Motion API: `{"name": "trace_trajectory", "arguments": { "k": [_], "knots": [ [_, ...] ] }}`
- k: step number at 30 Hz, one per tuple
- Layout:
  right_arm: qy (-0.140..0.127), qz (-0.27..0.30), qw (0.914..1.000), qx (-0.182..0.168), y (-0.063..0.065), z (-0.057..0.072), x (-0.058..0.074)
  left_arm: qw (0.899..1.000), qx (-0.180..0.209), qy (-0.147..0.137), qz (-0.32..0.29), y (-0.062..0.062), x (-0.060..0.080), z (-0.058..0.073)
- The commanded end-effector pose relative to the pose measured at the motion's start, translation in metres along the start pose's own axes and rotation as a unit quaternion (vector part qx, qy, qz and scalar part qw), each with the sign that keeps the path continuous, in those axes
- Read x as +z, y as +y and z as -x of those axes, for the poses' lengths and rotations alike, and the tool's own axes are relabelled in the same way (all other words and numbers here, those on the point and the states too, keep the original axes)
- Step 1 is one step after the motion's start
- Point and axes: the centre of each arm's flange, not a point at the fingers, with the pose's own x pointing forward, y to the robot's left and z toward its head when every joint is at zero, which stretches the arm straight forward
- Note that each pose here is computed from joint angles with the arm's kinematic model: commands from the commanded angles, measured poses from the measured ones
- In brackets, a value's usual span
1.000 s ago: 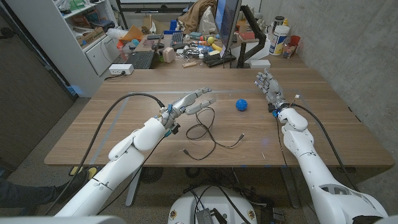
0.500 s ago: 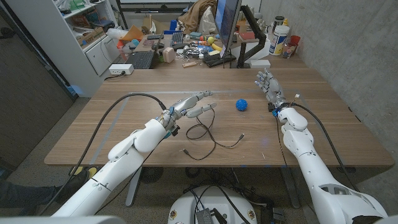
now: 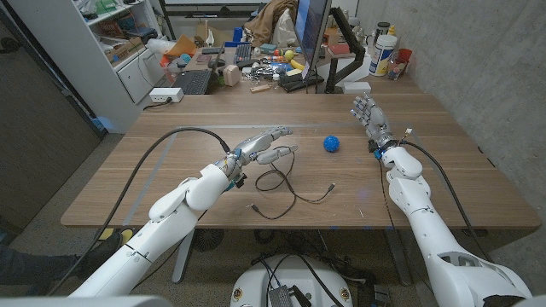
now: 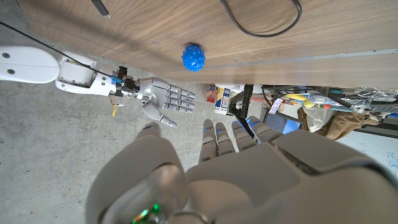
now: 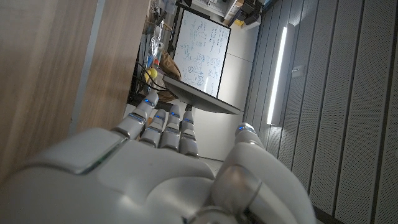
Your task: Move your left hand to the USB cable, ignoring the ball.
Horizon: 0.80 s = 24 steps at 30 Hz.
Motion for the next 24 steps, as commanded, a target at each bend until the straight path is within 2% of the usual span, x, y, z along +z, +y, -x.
{"name": "trace_trajectory", "arguments": {
  "k": [1, 24],
  "knots": [
    [-0.003, -0.001, 1.0, -0.003, -0.003, 0.0, 0.001, 1.0, -0.008, 0.006, -0.028, -0.005, 0.002, 0.0],
    [0.003, 0.003, 1.0, -0.001, -0.005, -0.002, 0.002, 0.998, -0.036, 0.019, -0.057, -0.016, -0.002, -0.006]
  ]
}}
